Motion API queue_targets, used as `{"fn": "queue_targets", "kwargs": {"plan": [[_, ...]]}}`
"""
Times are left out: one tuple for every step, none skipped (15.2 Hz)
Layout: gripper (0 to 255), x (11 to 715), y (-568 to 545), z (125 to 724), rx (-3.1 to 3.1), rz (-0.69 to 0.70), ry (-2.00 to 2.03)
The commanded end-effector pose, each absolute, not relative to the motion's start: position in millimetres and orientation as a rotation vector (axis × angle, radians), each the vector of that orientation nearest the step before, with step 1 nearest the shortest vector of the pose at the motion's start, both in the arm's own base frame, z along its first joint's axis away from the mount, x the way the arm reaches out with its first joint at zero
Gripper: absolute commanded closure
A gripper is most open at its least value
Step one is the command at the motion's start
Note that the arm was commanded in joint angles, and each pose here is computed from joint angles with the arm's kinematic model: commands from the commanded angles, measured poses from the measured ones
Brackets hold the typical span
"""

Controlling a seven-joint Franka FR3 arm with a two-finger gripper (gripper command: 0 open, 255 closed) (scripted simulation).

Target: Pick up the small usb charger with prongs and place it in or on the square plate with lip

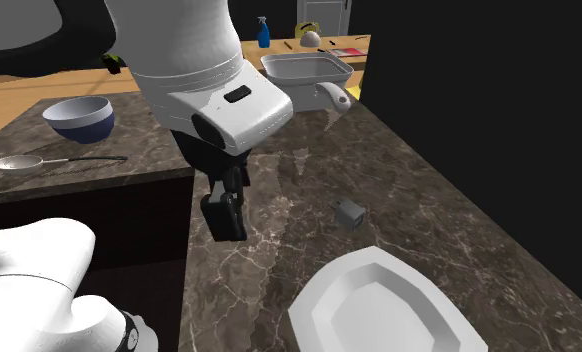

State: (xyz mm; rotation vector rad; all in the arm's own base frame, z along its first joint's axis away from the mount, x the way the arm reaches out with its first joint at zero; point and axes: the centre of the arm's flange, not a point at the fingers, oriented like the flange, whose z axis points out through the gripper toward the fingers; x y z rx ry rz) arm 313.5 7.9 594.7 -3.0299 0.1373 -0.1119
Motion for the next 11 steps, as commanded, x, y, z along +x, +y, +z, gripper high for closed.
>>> {"fn": "queue_targets", "kwargs": {"plan": [[0,313.5,7.9,594.7,-3.03,-0.112,0.137],[0,326.0,13.0,590.8,-3.035,-0.105,0.149],[0,338.6,18.0,586.8,-3.041,-0.099,0.161],[0,351.1,22.8,582.7,-3.046,-0.092,0.173],[0,363.6,27.5,578.5,-3.051,-0.086,0.185],[0,376.2,32.2,574.2,-3.057,-0.079,0.197],[0,388.8,36.7,569.8,-3.062,-0.073,0.208],[0,401.4,41.0,565.4,-3.067,-0.066,0.22],[0,414.0,45.3,560.9,-3.072,-0.059,0.233],[0,426.6,49.4,556.3,-3.077,-0.053,0.245],[0,439.2,53.5,551.6,-3.082,-0.046,0.257]]}}
